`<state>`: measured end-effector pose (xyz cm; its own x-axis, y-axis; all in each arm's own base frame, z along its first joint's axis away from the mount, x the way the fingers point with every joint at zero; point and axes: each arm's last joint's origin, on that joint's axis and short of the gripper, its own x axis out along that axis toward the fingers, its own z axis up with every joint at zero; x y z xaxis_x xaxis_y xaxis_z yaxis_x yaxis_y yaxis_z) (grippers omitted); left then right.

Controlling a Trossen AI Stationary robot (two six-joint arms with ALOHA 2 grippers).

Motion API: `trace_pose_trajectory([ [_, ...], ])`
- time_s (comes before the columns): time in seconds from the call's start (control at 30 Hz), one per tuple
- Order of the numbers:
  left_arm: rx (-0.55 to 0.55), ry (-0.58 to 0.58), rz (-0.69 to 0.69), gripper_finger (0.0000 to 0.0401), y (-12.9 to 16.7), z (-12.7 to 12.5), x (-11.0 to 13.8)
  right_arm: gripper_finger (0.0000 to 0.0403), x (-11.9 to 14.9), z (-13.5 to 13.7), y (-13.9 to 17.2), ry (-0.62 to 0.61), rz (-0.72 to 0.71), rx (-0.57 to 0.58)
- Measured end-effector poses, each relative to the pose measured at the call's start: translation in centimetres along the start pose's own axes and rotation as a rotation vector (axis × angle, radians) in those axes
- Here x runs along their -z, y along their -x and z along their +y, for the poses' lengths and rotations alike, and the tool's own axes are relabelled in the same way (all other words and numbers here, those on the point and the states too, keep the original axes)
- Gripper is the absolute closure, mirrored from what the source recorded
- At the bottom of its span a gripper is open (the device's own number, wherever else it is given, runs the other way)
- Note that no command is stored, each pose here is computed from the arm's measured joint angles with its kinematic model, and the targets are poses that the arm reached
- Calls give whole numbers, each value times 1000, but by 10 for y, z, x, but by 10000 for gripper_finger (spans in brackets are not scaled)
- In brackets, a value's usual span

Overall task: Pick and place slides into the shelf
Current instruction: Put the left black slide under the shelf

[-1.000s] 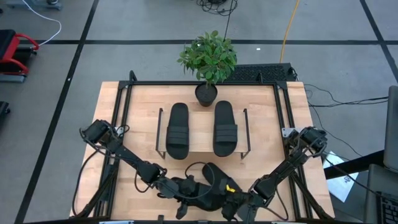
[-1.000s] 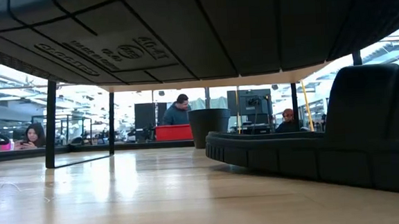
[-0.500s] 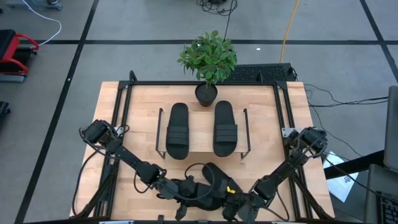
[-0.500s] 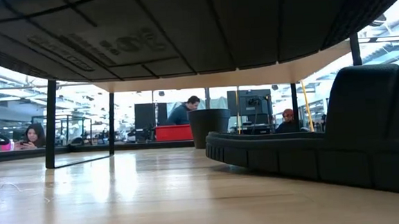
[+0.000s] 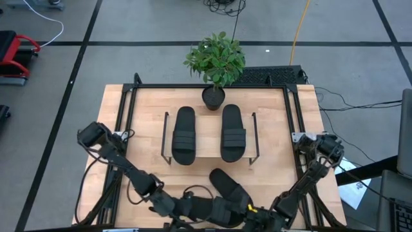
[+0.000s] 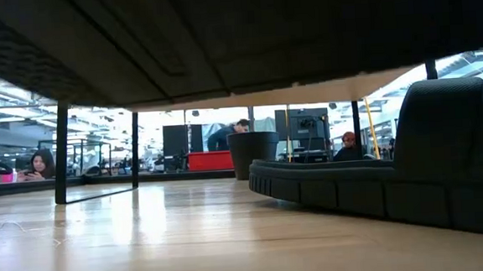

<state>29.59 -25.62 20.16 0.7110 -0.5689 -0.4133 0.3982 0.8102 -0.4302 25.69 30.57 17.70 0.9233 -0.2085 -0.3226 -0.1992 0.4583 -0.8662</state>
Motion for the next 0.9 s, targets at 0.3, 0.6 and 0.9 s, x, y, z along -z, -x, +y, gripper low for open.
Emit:
trace_pose_trajectory([
  [0.3, -211, -44, 14, 265, 37, -28, 2, 402, -21, -17, -3, -53, 95, 45],
  [0.6, -257, -92, -35, 265, 50, -56, 15, 402, -27, -12, -61, -10, 261, 131],
  [0.9, -267, -131, -54, 265, 58, -80, 32, 402, -48, -18, -82, -90, 327, 143],
])
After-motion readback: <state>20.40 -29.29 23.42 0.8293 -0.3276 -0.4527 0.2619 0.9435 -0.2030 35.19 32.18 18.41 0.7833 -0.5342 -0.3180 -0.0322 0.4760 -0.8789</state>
